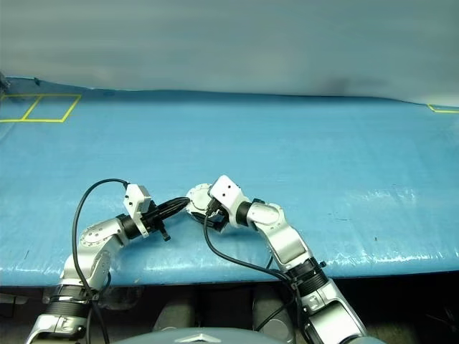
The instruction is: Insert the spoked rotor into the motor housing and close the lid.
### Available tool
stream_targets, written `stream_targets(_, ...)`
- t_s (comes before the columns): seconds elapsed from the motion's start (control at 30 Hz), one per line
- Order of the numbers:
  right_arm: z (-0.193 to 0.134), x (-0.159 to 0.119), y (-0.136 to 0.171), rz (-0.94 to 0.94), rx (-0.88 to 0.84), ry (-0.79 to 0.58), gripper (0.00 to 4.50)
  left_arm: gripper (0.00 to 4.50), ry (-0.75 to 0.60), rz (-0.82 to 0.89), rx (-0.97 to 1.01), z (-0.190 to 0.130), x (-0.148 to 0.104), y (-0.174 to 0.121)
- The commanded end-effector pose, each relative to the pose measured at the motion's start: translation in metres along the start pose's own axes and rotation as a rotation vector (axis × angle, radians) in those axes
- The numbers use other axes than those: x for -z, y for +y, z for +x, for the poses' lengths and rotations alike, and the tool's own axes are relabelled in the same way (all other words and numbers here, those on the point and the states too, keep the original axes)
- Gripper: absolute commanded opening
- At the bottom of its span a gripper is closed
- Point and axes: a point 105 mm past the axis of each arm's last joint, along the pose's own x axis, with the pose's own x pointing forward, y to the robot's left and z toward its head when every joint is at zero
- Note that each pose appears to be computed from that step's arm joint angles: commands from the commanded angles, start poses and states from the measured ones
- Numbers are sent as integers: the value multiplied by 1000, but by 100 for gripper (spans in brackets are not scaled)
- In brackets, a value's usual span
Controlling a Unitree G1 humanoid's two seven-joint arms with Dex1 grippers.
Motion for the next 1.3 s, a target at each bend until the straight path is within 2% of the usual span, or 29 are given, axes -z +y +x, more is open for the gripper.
stream_targets(0.03, -5, -5, -2, 12, 17, -33, 445, 0, 49, -9, 7, -1, 11, -3)
stream_targets(0.17, -19, -37, -17, 50, 96, -168, 445, 0, 41, -8, 13, -1, 10, -4)
stream_targets(0.33, -44, -50, -41, 212, 237, -269, 445, 0, 29, -9, 15, 0, 8, -5)
stream_targets(0.43, -60, -38, -48, 411, 269, -283, 445, 0, 27, -11, 14, 0, 8, -6)
stream_targets(0.6, -76, -4, -39, 695, 250, -235, 445, 0, 21, -16, 14, 1, 8, -7)
stream_targets(0.67, -84, 5, -34, 874, 213, -281, 445, 0, 17, -19, 13, 1, 8, -8)
stream_targets(0.8, -90, 15, -32, 1075, 184, -335, 445, 0, 13, -18, 10, 1, 7, -7)
stream_targets(1.07, -71, 20, -15, 1241, 91, -316, 445, 0, 6, -8, -2, -1, 6, -5)
stream_targets(1.3, -53, 13, -4, 1253, 18, -298, 445, 0, 3, -5, -11, -1, 5, -4)
